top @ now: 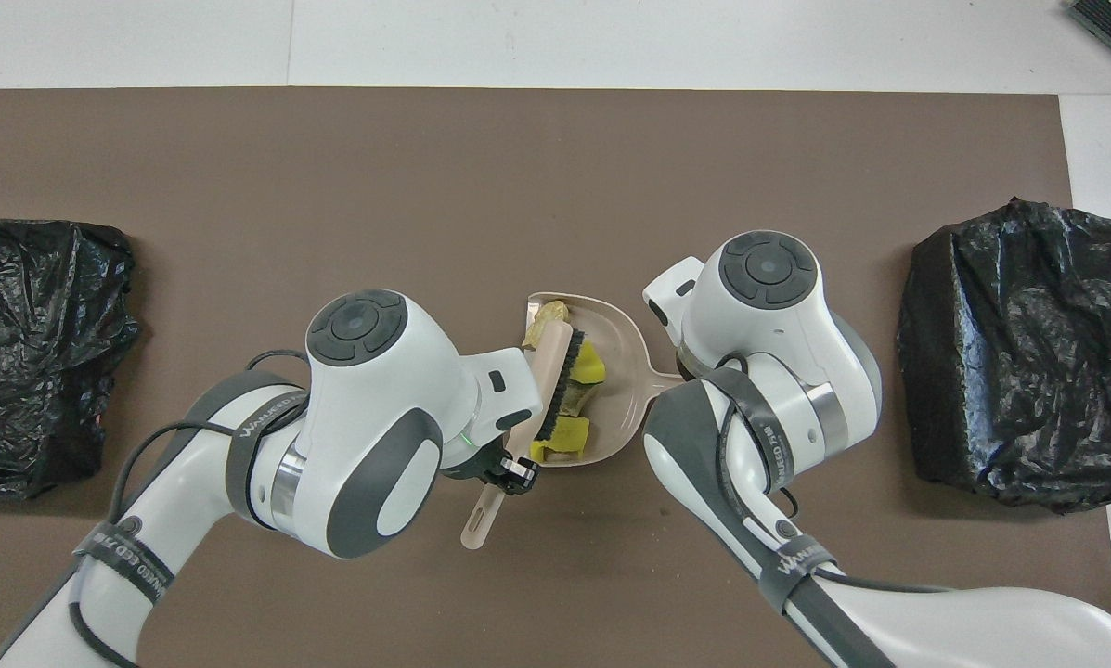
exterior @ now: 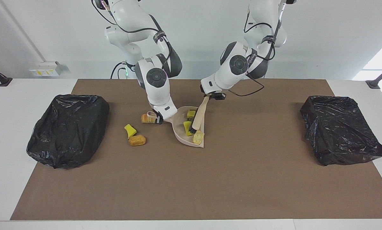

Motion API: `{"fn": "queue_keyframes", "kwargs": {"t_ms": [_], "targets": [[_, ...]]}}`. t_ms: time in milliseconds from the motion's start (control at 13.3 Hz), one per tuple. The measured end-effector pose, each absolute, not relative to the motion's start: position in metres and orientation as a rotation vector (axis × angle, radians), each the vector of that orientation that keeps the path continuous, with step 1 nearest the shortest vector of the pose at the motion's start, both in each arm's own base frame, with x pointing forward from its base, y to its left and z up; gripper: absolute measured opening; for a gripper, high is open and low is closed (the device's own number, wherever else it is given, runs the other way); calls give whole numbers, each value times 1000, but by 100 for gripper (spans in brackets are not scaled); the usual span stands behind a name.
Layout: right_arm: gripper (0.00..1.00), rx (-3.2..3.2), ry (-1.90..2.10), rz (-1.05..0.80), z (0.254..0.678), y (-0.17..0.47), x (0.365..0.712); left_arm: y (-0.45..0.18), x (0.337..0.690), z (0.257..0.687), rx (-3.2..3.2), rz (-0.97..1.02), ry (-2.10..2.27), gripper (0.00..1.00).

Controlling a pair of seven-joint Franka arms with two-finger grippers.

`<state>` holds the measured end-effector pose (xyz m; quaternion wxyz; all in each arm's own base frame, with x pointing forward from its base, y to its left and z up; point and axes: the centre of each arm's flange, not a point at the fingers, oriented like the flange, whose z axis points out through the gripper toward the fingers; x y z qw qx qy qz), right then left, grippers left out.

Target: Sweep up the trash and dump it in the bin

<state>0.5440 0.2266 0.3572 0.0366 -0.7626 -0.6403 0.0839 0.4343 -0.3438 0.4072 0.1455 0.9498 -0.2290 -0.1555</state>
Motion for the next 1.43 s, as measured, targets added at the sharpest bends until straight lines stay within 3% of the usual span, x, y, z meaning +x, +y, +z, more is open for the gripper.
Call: {"fn": "queue_keyframes", "kwargs": {"t_ms": [676, 1052, 1428], "targets": [[31, -2234, -2003, 75, 379, 178, 577, -273, 446, 451, 3109, -406, -213, 27], [31, -2131, -2073, 102, 427, 136, 589, -248, 422, 422, 3158, -471, -82, 27], [31, -2031, -2147, 129, 485, 43, 588, -248, 385, 381, 3173, -426, -103, 27]]}}
